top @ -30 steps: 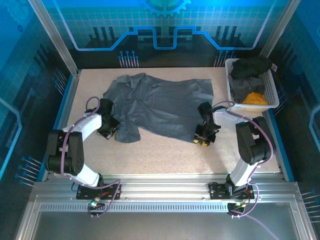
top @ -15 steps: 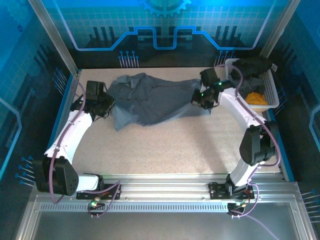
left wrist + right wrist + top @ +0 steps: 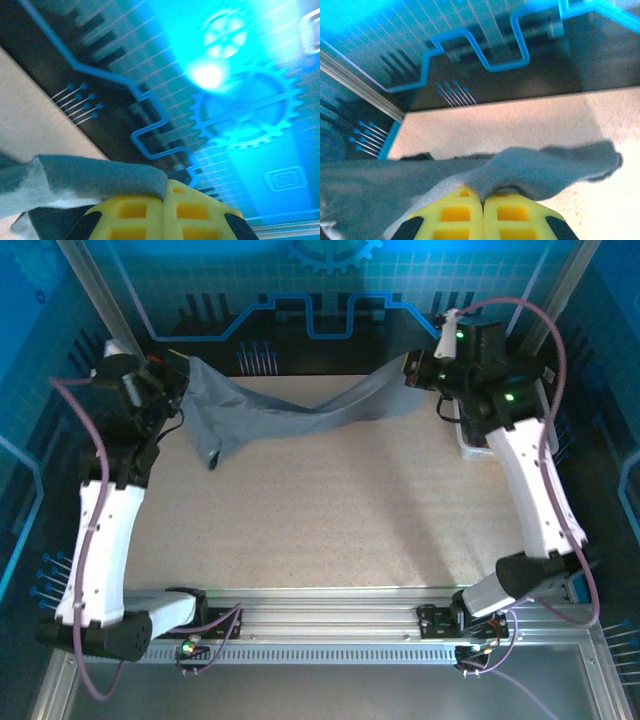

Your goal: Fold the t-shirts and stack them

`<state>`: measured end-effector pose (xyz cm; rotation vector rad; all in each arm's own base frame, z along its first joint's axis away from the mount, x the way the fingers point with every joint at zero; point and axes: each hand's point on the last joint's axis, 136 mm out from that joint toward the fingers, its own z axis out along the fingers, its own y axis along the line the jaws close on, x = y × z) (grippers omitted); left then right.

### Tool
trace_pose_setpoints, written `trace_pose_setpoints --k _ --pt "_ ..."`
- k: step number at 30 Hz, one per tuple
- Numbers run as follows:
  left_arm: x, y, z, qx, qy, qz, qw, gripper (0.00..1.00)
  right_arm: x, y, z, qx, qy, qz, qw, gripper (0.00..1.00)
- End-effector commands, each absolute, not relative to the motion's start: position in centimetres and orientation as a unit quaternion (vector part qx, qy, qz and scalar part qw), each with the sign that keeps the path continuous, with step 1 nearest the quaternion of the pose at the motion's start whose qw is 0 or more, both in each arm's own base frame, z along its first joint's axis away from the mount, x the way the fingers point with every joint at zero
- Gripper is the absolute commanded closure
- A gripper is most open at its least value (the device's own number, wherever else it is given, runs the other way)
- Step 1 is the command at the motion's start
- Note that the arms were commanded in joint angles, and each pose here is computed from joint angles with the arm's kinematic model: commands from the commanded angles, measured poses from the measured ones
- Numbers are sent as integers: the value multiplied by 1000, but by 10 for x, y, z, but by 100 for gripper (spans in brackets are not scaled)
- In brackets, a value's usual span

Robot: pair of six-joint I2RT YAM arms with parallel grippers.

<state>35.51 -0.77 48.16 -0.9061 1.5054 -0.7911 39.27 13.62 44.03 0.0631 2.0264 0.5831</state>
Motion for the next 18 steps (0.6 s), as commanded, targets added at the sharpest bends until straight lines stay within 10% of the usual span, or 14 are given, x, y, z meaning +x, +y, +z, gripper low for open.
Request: trace_pose_setpoints --k 1,7,18 --pt "310 4 562 -351 565 -357 656 100 360 117 505 25 774 258 578 100" --pt "303 -1 607 -318 560 -361 675 100 341 104 534 53 743 294 599 100" --pt "431 1 551 -326 621 -374 606 100 448 137 486 36 779 349 519 100"
